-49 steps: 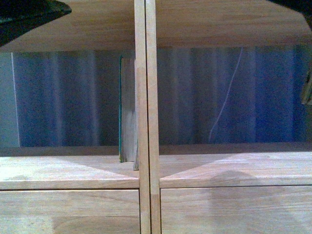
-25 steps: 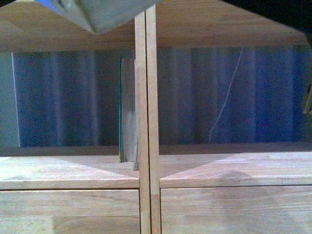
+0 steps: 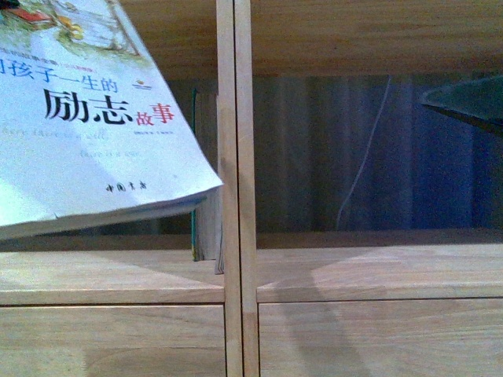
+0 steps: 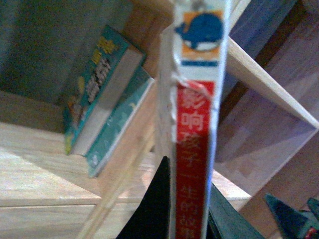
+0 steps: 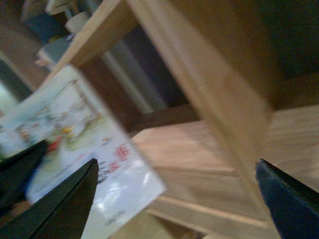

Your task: Organize books on shelf

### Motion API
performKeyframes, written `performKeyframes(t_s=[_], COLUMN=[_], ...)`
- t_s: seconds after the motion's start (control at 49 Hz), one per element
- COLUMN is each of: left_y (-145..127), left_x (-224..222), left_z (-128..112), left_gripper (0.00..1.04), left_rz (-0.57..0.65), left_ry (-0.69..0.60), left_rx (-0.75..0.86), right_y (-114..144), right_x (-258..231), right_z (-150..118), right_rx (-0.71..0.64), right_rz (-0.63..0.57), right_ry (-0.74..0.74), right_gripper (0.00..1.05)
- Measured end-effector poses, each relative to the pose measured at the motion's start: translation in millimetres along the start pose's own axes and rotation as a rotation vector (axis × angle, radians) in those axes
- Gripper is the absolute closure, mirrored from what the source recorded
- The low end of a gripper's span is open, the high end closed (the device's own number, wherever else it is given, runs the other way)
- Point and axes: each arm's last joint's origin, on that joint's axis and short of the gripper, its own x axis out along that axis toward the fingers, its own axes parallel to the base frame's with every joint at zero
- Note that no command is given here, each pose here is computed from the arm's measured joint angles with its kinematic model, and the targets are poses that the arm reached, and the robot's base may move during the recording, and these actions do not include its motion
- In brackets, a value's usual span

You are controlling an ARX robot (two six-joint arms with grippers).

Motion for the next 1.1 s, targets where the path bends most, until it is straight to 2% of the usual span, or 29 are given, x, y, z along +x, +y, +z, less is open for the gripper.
performKeyframes(t_s=[0.163,0.265,0.469,0.551,0.612,0.836,1.02,1.101], left_y=[-5.7,-4.5,17.7,32.9,48.6,94.4,118.0,129.0], left_x=[-9.4,-11.6,-9.7,-5.5,-0.1,28.2,57.0,74.1], left_z=[13.5,18.1,24.7,25.9,25.8,24.2,26.3,23.7], left_gripper=[0.98,0.98,0.98,0.98,0.98,0.98,0.98,0.98], left_rz=[0.071,0.144,0.226,0.257,0.278,0.265,0.240,0.228], left_ry=[-0.051,-0.097,-0.109,-0.105,-0.103,-0.121,-0.106,-0.085], left_rx=[0.221,0.414,0.693,0.739,0.764,0.769,0.752,0.742], right_y=[-34.7,-57.2,-63.3,-67.8,-75.4,-91.4,-97.1,-103.0], right_x=[4.5,4.9,5.3,-4.8,-21.5,-61.8,-80.8,-91.7], right_z=[-4.0,-9.2,-13.8,-20.6,-35.1,-72.5,-88.0,-92.4], right_rx=[-0.143,-0.182,-0.216,-0.371,-0.463,-0.535,-0.546,-0.549], right_rz=[-0.272,-0.434,-0.468,-0.527,-0.543,-0.550,-0.557,-0.541], right_ry=[-0.087,-0.069,-0.045,-0.041,-0.017,0.017,0.022,0.032], right_gripper=[0.07,0.07,0.08,0.22,0.35,0.77,1.02,1.02])
